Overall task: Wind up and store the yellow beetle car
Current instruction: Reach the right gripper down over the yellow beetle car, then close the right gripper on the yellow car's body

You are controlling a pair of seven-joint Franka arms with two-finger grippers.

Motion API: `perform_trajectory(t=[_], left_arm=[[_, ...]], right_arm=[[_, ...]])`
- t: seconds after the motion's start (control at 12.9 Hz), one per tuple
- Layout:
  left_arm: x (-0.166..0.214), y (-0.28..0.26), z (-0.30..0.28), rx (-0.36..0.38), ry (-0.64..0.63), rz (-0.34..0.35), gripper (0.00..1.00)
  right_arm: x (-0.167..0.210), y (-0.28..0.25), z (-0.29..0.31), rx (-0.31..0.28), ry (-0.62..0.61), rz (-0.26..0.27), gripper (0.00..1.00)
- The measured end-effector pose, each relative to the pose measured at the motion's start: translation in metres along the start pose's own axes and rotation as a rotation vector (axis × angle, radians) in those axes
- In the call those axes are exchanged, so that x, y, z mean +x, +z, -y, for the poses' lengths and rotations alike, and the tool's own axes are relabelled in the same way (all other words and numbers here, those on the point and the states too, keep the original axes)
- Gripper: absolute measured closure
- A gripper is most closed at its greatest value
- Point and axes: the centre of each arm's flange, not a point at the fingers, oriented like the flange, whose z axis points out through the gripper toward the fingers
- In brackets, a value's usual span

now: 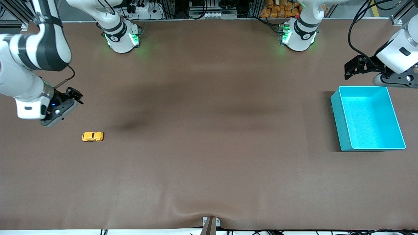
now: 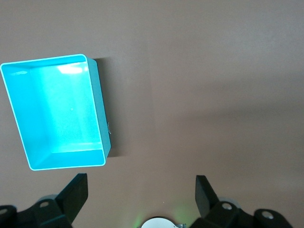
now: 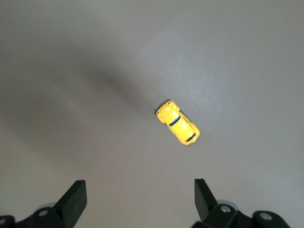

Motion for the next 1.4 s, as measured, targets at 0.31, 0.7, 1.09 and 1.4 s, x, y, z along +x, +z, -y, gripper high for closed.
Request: perform_trajectory(t=[0.31, 0.7, 1.09, 1.4], left_arm=[[0.0, 0.0, 0.0, 0.0, 0.0, 0.001, 0.0], [0.0, 0.001, 0.0, 0.0, -0.001, 0.003, 0.0], [0.0, 0.003, 0.003, -0.001, -0.006, 0.01, 0.0], [0.0, 0.004, 0.005, -0.001, -0.009, 0.013, 0.0]], right_arm=[[0.008, 0.055, -0.018, 0.002, -0.287, 0.014, 0.0], [0.035, 0.109, -0.023, -0.01, -0.528, 0.015, 0.04], [0.037, 0.141, -0.027, 0.006, -0.742, 0.024, 0.12], [0.01, 0.164, -0.045, 0.027, -0.744, 0.029, 0.13]])
